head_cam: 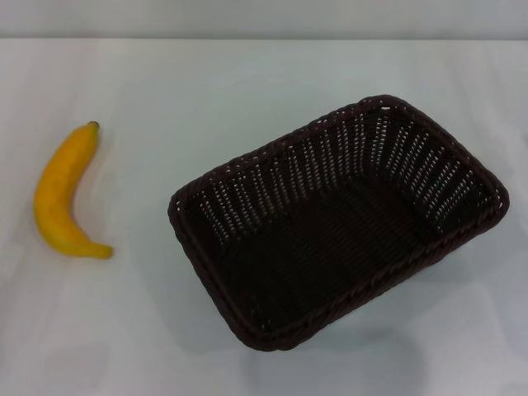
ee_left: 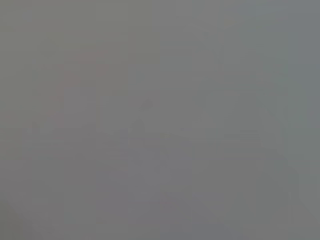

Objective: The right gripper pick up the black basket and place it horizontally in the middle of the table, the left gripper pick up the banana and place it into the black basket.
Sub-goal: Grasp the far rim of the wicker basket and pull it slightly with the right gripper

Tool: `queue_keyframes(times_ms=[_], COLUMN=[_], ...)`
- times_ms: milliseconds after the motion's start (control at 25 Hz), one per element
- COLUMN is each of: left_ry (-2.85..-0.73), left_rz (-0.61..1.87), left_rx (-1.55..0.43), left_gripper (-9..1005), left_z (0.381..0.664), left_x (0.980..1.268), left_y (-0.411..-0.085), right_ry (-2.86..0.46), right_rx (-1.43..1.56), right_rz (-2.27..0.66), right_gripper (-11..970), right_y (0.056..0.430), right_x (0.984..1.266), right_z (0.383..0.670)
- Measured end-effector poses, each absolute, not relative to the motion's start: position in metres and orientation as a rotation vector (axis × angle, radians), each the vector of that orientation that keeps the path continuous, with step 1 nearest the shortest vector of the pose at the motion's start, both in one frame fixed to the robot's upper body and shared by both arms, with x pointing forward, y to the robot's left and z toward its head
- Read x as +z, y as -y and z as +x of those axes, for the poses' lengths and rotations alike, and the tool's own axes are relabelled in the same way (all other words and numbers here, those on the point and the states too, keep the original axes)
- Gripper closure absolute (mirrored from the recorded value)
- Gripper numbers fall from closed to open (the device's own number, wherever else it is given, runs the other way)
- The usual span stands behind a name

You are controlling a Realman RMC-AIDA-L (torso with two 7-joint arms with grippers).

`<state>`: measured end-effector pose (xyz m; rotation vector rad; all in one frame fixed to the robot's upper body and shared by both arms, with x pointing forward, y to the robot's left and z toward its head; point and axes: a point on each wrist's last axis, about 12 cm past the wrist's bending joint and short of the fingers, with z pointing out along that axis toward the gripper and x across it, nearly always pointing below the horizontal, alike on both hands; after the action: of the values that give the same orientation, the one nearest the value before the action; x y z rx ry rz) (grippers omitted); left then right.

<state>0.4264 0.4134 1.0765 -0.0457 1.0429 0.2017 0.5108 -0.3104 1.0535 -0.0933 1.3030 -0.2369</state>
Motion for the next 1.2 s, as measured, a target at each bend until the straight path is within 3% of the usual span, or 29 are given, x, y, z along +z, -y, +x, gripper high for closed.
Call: queue_keyframes(times_ms=[680,1200], left_ry=[-1.044,-1.04], left_rz=[-0.047,-0.055], left_rx=[0.202,0.198], left_gripper=[158,158], left_z=[0.426,0.427], left_x=[1.076,1.077], left_y=[-0.413,-0.414], right_ry=[-1.288,-1.493], right_rx=[-0.21,-0.052], right_rz=[-0.079,-0.073], right_gripper=[192,192], right_y=[0.304,0.3], right_x=[1.058,1.095], right_z=[0.515,0.577])
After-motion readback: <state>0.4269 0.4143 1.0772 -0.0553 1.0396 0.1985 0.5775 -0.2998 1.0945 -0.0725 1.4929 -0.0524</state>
